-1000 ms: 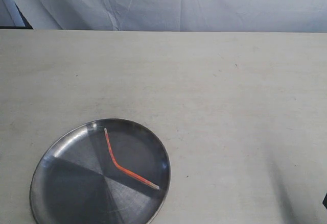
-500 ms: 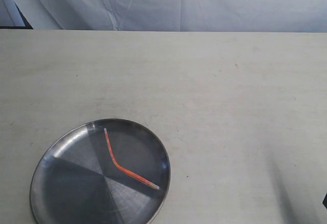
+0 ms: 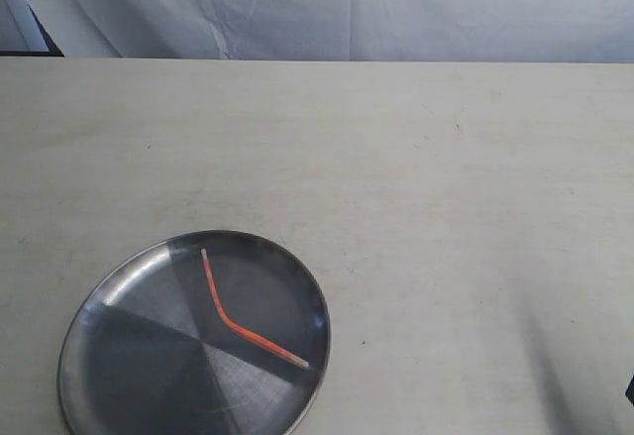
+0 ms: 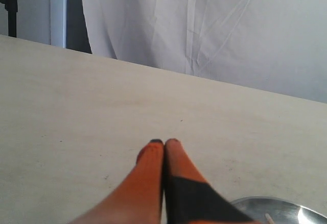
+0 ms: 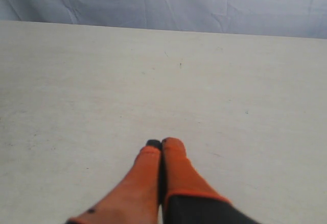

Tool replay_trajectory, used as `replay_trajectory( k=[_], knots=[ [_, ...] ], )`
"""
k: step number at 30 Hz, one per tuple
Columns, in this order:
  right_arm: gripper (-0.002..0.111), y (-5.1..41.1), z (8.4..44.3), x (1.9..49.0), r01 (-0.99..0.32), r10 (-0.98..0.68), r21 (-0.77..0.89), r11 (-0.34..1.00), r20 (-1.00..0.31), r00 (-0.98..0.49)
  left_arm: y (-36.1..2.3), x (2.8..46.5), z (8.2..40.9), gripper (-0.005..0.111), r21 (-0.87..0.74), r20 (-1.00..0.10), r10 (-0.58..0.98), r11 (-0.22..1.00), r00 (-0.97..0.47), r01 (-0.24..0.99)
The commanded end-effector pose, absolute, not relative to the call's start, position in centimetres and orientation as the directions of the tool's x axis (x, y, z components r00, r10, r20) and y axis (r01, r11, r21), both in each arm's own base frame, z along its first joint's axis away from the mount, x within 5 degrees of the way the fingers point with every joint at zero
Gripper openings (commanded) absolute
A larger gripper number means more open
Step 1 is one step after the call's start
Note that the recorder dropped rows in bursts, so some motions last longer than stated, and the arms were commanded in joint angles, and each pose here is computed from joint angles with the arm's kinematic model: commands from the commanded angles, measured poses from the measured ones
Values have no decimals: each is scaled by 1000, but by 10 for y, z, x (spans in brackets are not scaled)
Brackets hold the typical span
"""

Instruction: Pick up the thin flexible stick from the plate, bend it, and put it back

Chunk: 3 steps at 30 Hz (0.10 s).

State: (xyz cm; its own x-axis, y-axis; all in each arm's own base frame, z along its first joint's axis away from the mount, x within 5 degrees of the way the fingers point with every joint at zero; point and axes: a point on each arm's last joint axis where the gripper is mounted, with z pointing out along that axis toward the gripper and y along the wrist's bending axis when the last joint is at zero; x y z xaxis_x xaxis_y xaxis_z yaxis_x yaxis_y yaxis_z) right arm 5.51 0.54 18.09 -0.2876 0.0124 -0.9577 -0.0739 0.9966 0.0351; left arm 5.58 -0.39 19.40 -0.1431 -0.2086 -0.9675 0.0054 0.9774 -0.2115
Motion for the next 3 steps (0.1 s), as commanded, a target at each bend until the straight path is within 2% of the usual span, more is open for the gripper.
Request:
replay_trajectory(
  k=[1, 3],
  knots=[
    [-1, 5, 182, 55, -70, 17, 37, 997, -963, -270, -4, 56, 193, 0, -212, -967, -209, 977, -143, 5],
    [-1, 5, 182, 55, -70, 17, 37, 997, -963, -270, -4, 56, 193, 0, -212, -967, -209, 977, -143, 5]
  ],
)
